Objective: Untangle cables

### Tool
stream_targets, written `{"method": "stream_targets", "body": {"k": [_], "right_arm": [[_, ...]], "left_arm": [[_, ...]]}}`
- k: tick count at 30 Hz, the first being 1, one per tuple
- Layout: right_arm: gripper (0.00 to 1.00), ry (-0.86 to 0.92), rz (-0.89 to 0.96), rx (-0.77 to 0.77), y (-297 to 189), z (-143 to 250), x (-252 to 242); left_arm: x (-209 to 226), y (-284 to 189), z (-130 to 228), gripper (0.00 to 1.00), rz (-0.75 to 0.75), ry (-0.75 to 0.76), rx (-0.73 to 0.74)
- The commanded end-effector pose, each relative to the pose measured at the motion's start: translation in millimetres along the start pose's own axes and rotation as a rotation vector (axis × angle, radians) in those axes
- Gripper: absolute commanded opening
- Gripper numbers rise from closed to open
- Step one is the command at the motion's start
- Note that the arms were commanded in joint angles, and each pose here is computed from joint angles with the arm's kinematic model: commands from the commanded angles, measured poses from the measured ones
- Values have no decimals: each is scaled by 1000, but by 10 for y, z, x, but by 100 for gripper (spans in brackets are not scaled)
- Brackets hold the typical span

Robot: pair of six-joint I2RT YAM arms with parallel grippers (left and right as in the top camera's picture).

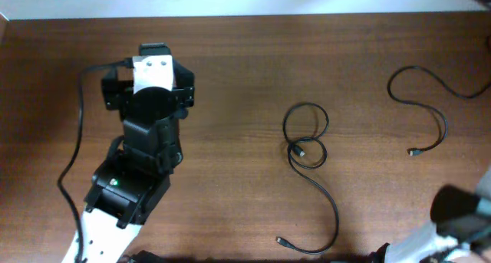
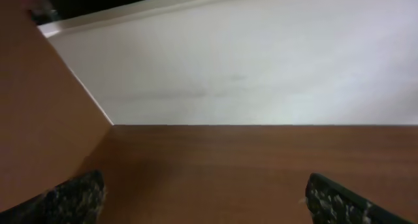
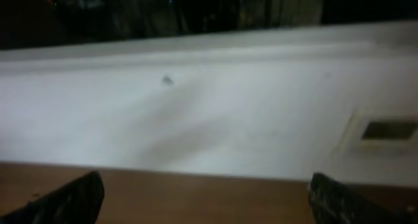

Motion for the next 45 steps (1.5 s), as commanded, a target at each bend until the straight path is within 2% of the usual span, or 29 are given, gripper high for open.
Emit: {"method": "stream_targets", "body": {"k": [1,4,5,6,8,10,12,14,16,17,18,22,24,25,26,28,37,38,39,40,41,44,45], "right_arm": [[99,-12,-33,-87,-591,-51,466],[99,-71,71,-188,-1104,245,944],[99,-94,56,-234,-1278,343,1145],[99,-73,4,-204,-1410,558,1346],[99,-3,-44,19,-1345,1165,1448],[99,140,-137,220,-1076,1678,1530],[99,177,-317,449,-716,2318,1805],[99,164,-397,664,-470,2939,2074],[99,235,-250,864,-269,3412,2149],[99,267,-93,962,-164,3688,2149],[99,287,1,999,-135,3809,2140],[99,376,334,1045,-202,4060,1936],[99,423,419,1029,-228,4091,1876],[90,464,447,1025,-240,4117,1873],[63,471,448,1017,-233,4146,1869],[68,457,467,999,-231,4205,1832],[69,461,458,987,-291,4538,1794],[65,462,456,984,-283,4537,1795],[28,462,456,981,-279,4535,1795],[9,462,456,982,-279,4537,1795],[4,462,456,982,-279,4537,1795],[4,464,451,975,-270,4520,1799],[4,440,376,949,-218,4369,1857]], "left_arm": [[167,-16,-50,99,-53,-37,-17],[171,-14,-49,99,-54,-37,-16],[171,-14,-48,99,-54,-36,-16],[171,-14,-49,99,-54,-36,-16],[171,-14,-50,99,-55,-17,-16],[170,-13,-48,99,-54,-17,-15],[171,-14,-41,99,-55,-14,-12],[170,-14,-7,99,-54,0,5],[170,-14,-2,99,-54,2,7],[170,-14,-2,99,-54,2,7],[170,-14,-2,99,-54,2,7],[170,-14,0,99,-54,3,8],[170,-14,10,99,-54,7,13],[170,-14,18,99,-54,10,17],[169,-14,35,99,-54,17,25],[169,-14,61,99,-53,28,37],[170,-15,70,99,-54,32,42],[170,-15,71,99,-54,32,42],[170,-15,71,99,-54,32,42],[170,-15,72,99,-53,33,42],[170,-15,75,99,-54,34,44],[170,-16,94,99,-53,42,53],[161,-16,94,99,-46,41,53]]}}
Point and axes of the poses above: each gripper's point midway between its finger pads, its own y axis out along the fingers, its own x axis along the line the jaws close on, z = x × y, the point moved 6 cm from there along -y, back along the fingers, and after that the axes turned 3 degrees about -y, right-handed, at the moved point
